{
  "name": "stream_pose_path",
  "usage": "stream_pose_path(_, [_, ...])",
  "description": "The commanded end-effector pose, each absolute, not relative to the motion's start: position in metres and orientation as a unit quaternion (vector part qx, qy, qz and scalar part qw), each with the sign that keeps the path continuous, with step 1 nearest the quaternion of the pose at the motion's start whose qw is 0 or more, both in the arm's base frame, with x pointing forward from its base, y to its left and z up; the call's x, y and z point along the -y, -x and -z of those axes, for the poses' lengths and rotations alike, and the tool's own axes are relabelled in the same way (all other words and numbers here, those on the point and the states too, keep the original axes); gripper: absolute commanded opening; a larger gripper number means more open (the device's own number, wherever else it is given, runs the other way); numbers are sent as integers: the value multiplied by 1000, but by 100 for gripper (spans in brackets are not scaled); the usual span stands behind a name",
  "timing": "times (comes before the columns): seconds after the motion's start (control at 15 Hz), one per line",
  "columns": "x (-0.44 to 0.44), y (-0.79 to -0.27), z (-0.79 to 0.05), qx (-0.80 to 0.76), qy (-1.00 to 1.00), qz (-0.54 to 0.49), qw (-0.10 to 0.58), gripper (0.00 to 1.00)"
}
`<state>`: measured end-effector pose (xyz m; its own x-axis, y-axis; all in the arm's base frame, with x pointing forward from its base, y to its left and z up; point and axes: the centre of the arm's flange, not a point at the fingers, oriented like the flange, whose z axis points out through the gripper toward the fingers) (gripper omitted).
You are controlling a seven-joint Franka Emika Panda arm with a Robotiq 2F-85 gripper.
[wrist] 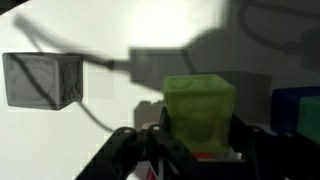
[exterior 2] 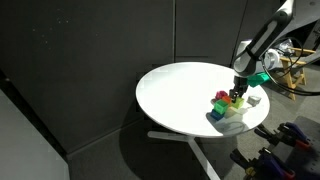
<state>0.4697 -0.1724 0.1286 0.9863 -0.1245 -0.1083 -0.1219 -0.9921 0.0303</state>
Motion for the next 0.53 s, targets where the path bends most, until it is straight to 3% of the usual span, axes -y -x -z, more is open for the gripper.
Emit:
stream_pose_path(0.0, [177,-478,-130,73,-996,60,4,28])
stream_pose_path(0.13, [177,-478,-130,74,-995,62,4,28])
stream_pose_path(0.2, [178,-478,-130,74,-995,63,4,78])
stream_pose_path(0.27, [178,-478,-130,74,-995,64,3,79])
stream_pose_path(0.47, [178,-478,-130,75,-995,69,3,99])
